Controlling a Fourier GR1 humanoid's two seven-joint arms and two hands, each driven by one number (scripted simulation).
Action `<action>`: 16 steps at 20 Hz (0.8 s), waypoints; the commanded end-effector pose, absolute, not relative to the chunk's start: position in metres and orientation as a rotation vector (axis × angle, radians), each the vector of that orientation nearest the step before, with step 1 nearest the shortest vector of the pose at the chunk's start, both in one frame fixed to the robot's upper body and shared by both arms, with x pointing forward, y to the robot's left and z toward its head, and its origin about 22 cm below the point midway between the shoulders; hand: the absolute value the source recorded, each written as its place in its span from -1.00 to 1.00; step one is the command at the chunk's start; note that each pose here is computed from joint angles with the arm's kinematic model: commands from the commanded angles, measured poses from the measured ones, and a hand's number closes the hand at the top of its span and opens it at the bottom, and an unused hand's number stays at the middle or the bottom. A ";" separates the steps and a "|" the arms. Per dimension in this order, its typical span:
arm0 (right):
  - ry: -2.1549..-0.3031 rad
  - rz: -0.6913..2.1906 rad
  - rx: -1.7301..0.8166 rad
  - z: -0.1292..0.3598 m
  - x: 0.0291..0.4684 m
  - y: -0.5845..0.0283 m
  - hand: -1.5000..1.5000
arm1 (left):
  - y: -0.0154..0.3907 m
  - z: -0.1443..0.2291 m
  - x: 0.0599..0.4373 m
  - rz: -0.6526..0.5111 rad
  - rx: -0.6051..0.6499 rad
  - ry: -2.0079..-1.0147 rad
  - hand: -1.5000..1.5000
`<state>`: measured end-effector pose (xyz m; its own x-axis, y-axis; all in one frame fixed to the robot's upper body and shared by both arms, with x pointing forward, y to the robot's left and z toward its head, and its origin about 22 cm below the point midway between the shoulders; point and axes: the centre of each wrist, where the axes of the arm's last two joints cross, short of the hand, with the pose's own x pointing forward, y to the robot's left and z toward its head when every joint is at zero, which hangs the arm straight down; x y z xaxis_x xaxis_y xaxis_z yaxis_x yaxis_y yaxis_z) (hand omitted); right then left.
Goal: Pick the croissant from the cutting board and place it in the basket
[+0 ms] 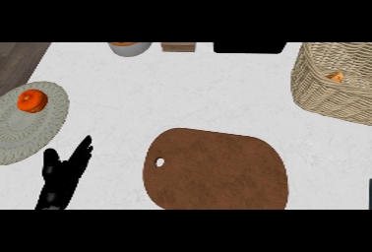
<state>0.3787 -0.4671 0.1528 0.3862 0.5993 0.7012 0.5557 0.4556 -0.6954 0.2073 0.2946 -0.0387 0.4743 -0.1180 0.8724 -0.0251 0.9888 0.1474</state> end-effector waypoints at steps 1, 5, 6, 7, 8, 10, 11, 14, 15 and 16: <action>-1.291 0.025 -1.206 0.166 0.372 -0.484 -1.00 | 0.299 -0.065 0.184 -0.042 0.141 -1.018 0.00; -1.343 -0.072 -1.178 0.174 0.368 -0.494 -1.00 | 0.288 -0.048 0.194 -0.050 0.162 -1.014 0.00; -1.352 -0.076 -1.185 0.185 0.364 -0.499 -1.00 | 0.291 -0.059 0.193 -0.044 0.144 -1.011 0.00; -1.362 -0.124 -1.164 0.174 0.361 -0.500 -1.00 | 0.293 -0.052 0.201 -0.043 0.152 -1.014 0.00; -1.336 -0.148 -1.185 0.164 0.359 -0.499 -1.00 | 0.294 -0.045 0.187 -0.037 0.152 -1.006 0.00; -1.351 -0.245 -1.179 0.173 0.352 -0.512 -1.00 | 0.282 -0.044 0.204 -0.025 0.163 -1.036 0.00; -1.357 -0.256 -1.119 0.190 0.346 -0.519 -1.00 | 0.291 -0.050 0.212 -0.019 0.146 -1.023 0.00; -1.319 -0.332 -1.206 0.186 0.310 -0.555 -1.00 | 0.299 -0.039 0.206 -0.043 0.149 -1.018 0.00; -1.300 -0.291 -1.215 0.190 0.310 -0.556 -1.00 | 0.294 -0.046 0.199 -0.022 0.145 -1.001 0.00; -1.309 -0.302 -1.221 0.185 0.290 -0.572 -1.00 | 0.284 -0.052 0.211 -0.032 0.129 -1.013 0.00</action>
<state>0.3242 -0.5419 0.1831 0.3154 0.4564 0.8320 0.7392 0.4316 -0.5170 0.2052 0.2937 -0.0396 0.4921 -0.1037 0.8643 -0.0390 0.9893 0.1409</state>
